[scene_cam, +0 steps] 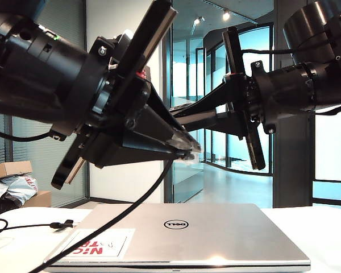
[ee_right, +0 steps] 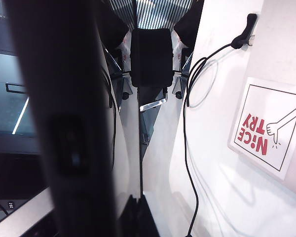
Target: Pick up the charging cable and the phone, plug the charging cable into the charging port on the phone, and finally place them back on the table.
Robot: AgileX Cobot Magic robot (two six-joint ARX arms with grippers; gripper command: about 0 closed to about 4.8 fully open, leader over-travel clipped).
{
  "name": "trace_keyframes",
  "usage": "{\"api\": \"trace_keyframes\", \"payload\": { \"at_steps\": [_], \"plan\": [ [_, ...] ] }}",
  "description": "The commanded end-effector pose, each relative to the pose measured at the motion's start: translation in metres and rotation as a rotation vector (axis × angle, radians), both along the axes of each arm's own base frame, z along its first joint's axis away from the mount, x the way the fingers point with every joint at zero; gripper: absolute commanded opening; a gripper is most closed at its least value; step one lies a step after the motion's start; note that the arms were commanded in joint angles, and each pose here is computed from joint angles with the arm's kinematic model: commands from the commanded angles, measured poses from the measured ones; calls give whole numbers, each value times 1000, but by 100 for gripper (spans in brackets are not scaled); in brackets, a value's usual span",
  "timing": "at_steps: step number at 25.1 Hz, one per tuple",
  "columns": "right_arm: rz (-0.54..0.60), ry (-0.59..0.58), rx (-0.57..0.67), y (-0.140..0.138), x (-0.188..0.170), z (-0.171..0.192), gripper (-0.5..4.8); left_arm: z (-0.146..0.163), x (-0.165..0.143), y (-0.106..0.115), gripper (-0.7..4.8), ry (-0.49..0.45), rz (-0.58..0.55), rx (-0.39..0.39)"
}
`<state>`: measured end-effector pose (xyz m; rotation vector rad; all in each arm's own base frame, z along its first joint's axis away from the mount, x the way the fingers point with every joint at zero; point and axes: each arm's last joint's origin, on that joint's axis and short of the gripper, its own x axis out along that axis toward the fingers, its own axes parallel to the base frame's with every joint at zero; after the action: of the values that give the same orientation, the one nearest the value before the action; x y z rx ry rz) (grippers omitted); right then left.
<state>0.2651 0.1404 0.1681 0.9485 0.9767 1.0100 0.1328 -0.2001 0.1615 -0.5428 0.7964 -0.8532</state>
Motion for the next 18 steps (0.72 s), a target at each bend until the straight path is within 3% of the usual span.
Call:
{"api": "trace_keyframes", "payload": {
  "at_steps": [1, 18],
  "plan": [
    [10, -38, 29, 1, 1, 8, -6, 2, 1, -1, -6, -6, 0, -16],
    [49, -42, 38, 1, 0, 8, -6, 2, 1, -1, -6, -6, 1, -15]
  ]
}}
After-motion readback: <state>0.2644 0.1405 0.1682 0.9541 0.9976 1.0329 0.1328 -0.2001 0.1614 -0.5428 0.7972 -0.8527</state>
